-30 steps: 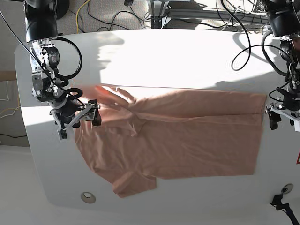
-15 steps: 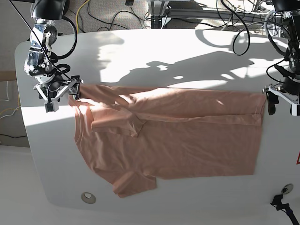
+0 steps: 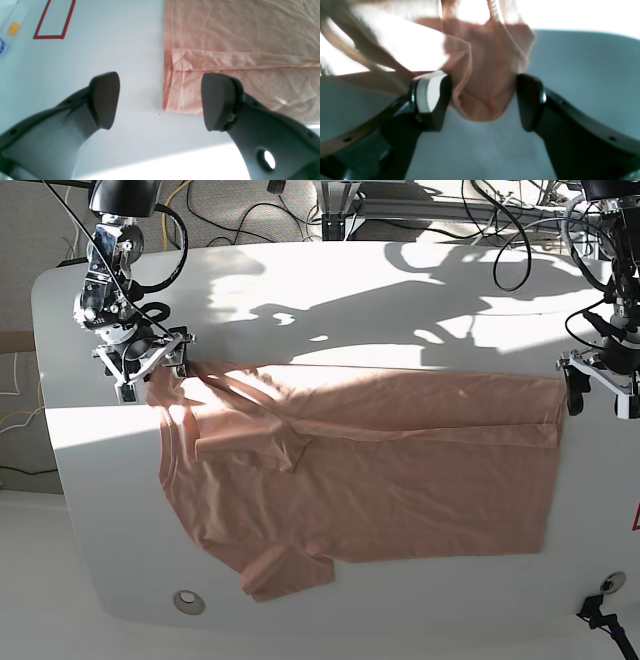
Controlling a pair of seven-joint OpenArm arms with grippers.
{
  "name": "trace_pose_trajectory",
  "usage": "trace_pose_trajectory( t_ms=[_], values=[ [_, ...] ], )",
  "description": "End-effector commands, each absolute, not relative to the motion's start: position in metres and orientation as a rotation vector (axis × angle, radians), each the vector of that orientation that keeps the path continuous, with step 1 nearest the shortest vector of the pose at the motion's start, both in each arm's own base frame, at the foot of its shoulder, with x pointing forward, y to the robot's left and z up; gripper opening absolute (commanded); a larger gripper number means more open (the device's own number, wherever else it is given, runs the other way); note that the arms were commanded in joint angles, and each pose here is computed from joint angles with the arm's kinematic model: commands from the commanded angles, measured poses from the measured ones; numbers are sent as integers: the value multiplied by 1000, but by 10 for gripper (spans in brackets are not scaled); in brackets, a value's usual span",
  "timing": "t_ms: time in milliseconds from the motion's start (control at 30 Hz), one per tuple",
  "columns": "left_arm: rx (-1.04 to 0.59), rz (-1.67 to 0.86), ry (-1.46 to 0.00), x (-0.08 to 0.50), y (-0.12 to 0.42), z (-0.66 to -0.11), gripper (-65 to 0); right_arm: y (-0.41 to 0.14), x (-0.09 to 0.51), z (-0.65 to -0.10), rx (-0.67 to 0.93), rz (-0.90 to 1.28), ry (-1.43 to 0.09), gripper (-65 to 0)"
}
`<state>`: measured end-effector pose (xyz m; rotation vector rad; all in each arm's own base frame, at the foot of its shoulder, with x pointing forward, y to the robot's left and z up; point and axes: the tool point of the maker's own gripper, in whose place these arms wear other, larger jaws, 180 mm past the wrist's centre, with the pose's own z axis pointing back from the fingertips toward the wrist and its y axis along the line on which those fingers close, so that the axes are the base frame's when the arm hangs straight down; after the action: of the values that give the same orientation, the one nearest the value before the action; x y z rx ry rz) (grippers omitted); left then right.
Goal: Fold the T-shirt properly
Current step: 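Pull the folded shoulder edge back toward the robot with both grippers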
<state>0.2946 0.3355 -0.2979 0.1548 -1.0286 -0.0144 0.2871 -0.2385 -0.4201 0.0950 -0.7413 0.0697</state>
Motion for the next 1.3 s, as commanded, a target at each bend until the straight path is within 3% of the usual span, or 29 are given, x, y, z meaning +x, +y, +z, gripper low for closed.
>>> trace_pose_trajectory(
  t_ms=[0,100,200,233,400,1100,1167,1267],
  values=[
    [172,-26,-1069,299,340,-284,-190,-241,294,-411,94,90,-771,-306],
    [172,-19,-1057,297,343,-289,-190,-240,295,-410,95,93,-773,-444],
    [173,-11,-1050,297,345,-291,-190,-240,294,-411,95,93,-771,-625],
    [173,-10,-1046,296,345,-293,-190,-240,294,-411,95,93,-771,-650],
    [163,54,-981,294,360,-320,-188,-240,293,-412,97,92,-768,-650],
    [30,109,-796,306,327,-408,-192,-223,293,-415,134,72,-775,-650],
    [30,109,-796,306,327,-408,-247,-222,293,-415,140,85,-774,-650],
    [30,109,-797,307,327,-408,-490,-221,293,-415,143,92,-775,-650]
  ],
)
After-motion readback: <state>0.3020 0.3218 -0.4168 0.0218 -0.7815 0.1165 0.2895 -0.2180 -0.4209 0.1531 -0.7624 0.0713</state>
